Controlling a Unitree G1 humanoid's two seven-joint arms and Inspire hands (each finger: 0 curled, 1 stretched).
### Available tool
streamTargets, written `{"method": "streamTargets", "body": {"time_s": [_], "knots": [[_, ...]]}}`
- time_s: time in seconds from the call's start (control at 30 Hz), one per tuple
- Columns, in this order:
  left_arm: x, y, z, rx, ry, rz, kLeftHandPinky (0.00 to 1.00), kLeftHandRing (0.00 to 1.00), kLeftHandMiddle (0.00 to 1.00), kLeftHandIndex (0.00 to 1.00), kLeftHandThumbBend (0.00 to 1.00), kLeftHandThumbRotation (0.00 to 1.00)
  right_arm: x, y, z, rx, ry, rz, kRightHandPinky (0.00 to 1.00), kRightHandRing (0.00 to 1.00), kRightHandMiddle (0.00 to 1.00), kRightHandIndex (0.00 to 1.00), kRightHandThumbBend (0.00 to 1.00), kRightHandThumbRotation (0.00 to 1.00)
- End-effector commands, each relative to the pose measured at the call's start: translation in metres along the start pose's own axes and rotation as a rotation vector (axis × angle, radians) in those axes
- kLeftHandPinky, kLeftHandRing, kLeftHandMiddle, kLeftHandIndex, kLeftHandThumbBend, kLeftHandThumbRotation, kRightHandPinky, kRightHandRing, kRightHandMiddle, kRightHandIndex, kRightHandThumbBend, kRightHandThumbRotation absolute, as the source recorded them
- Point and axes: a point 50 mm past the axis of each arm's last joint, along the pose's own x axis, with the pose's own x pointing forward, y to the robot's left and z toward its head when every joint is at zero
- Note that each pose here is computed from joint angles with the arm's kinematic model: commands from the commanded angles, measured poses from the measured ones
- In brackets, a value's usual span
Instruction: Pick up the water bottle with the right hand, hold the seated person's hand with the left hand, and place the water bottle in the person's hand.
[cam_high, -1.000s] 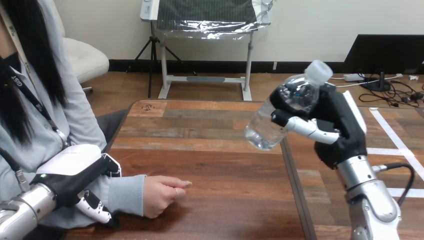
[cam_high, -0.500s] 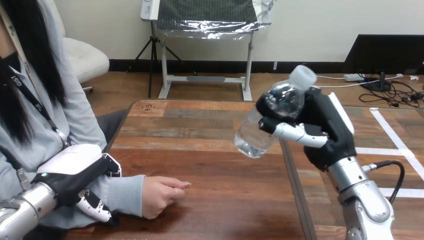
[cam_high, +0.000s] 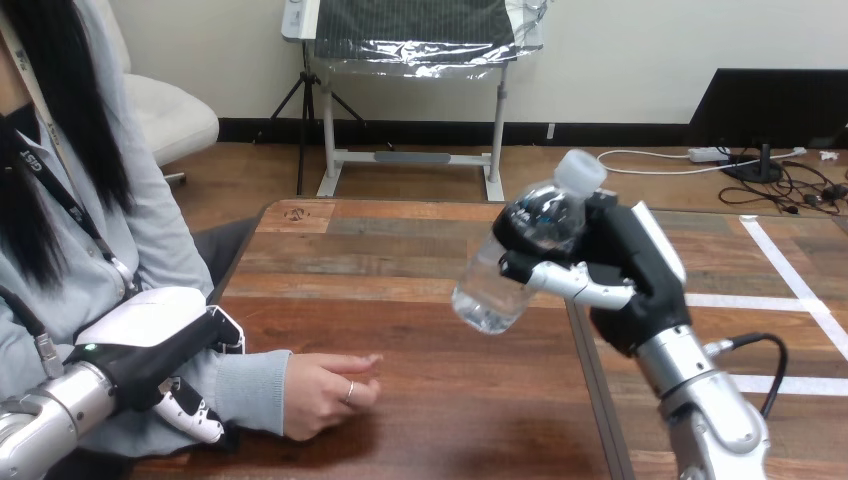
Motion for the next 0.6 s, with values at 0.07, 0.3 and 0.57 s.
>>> {"method": "streamTargets", "body": {"time_s": [0.07,0.3,0.57], "knots": [[0.005,0.049,0.019,0.052,-0.110,0.158,0.23,0.28,0.35,0.34,0.82,0.00,0.032,0.007,0.024,-0.055,-0.104,0.050,0.28,0.34,0.42,0.43,0.74,0.00],[0.005,0.059,0.025,0.057,-0.138,0.177,0.22,0.28,0.34,0.33,0.85,0.00,0.035,0.011,0.021,-0.060,-0.088,0.068,0.28,0.34,0.42,0.43,0.75,0.00],[0.006,0.072,0.037,0.072,-0.161,0.199,0.21,0.27,0.33,0.32,0.86,0.00,0.040,0.016,0.015,-0.039,-0.060,0.081,0.28,0.34,0.42,0.44,0.75,0.00]]}}
